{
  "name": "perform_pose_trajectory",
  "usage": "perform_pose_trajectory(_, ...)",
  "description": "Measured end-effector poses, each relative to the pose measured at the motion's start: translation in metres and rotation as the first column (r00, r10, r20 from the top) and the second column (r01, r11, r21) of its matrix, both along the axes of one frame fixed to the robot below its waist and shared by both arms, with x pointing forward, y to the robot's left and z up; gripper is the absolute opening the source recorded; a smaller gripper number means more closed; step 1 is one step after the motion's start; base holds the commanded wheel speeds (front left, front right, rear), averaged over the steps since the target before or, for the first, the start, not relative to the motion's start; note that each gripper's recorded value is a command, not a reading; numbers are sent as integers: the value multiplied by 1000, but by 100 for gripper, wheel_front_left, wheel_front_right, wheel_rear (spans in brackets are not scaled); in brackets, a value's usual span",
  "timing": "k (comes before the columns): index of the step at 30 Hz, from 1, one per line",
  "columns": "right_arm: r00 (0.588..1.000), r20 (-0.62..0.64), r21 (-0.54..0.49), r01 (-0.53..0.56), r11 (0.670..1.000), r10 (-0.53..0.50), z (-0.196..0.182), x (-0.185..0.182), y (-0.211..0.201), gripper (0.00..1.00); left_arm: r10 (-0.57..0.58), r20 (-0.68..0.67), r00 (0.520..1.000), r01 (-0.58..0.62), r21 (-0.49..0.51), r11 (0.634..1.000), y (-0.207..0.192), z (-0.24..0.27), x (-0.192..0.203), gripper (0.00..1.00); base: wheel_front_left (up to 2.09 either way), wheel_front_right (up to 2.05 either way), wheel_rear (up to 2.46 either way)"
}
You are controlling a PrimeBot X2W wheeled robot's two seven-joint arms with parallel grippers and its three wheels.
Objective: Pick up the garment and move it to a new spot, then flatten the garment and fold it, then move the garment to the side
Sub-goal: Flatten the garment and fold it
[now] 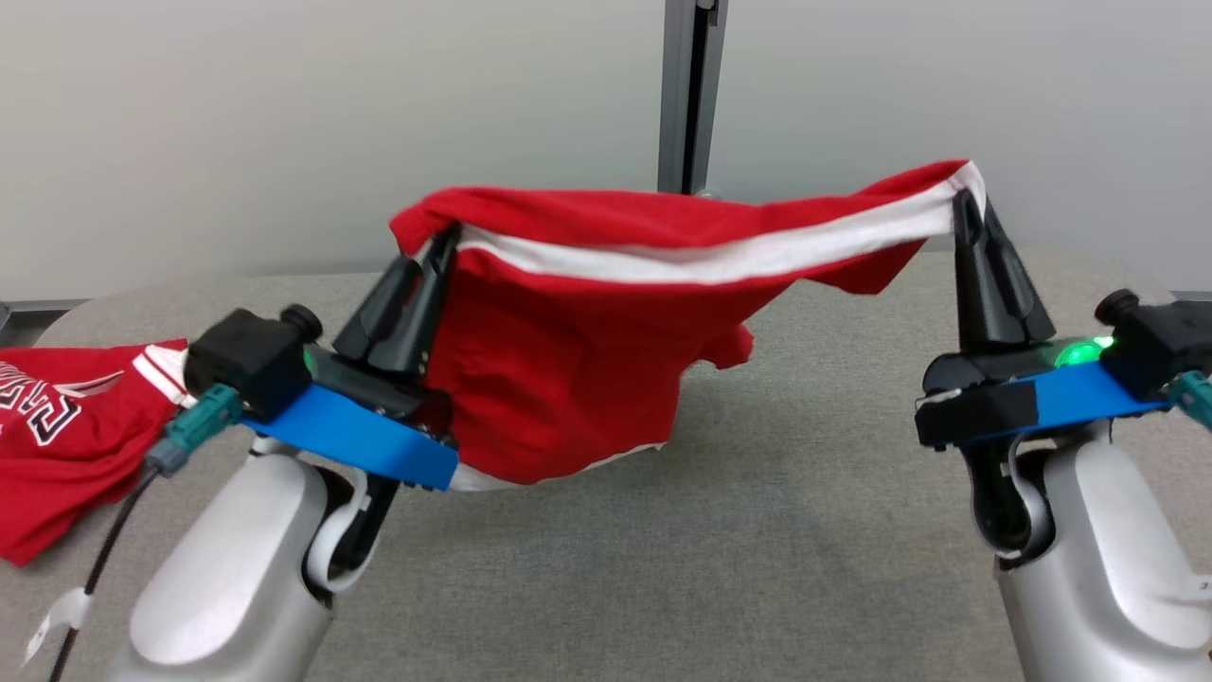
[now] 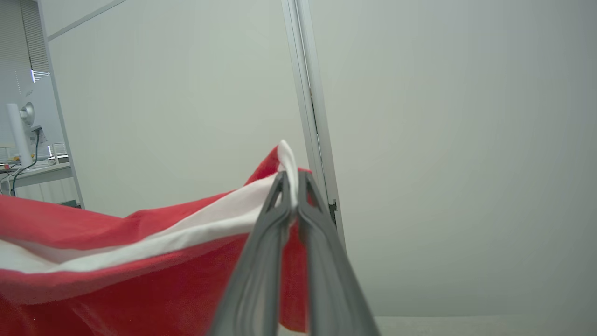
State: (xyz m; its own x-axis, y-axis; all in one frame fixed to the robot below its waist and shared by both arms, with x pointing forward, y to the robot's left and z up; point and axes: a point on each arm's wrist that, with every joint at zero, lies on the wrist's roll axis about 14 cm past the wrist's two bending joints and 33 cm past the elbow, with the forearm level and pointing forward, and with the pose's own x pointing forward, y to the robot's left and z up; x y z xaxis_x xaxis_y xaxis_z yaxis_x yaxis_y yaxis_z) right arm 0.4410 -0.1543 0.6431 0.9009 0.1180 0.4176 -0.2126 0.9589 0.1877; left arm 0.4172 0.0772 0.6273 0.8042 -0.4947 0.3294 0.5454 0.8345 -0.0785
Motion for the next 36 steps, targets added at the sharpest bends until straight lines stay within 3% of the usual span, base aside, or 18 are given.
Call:
perform_pose_trajectory(4,997,82,6,16,1000,-17,31,-2,-14,0,-10,79,997,11,-8,1000,-1,32,11,0,0,0,0)
perform_pose_trajectory(9,997,75,-27,36,999,-34,31,17,-26,0,-17,91,996,16,8,1000,-7,38,40,0,0,0,0)
perform_pose_trajectory(16,991,106,-103,88,991,-77,47,85,-45,0,-17,109,994,8,79,997,-32,29,121,0,0,0,0)
perform_pose_trajectory(22,975,188,-125,146,981,-121,79,142,-53,0,67,213,975,-73,19,997,-24,63,179,0,0,0,0)
perform_pose_trajectory(28,989,88,-109,131,985,-122,34,168,-48,0,111,52,993,-109,-34,993,-16,4,195,0,0,0,0)
perform_pose_trajectory(32,988,-106,-109,99,989,-111,-44,156,-47,0,104,-172,980,-111,-32,993,-21,-78,175,0,0,0,0)
perform_pose_trajectory(36,951,-296,-99,65,993,-92,-118,125,-44,0,56,-389,919,-85,-56,995,-37,-151,132,0,0,0,0)
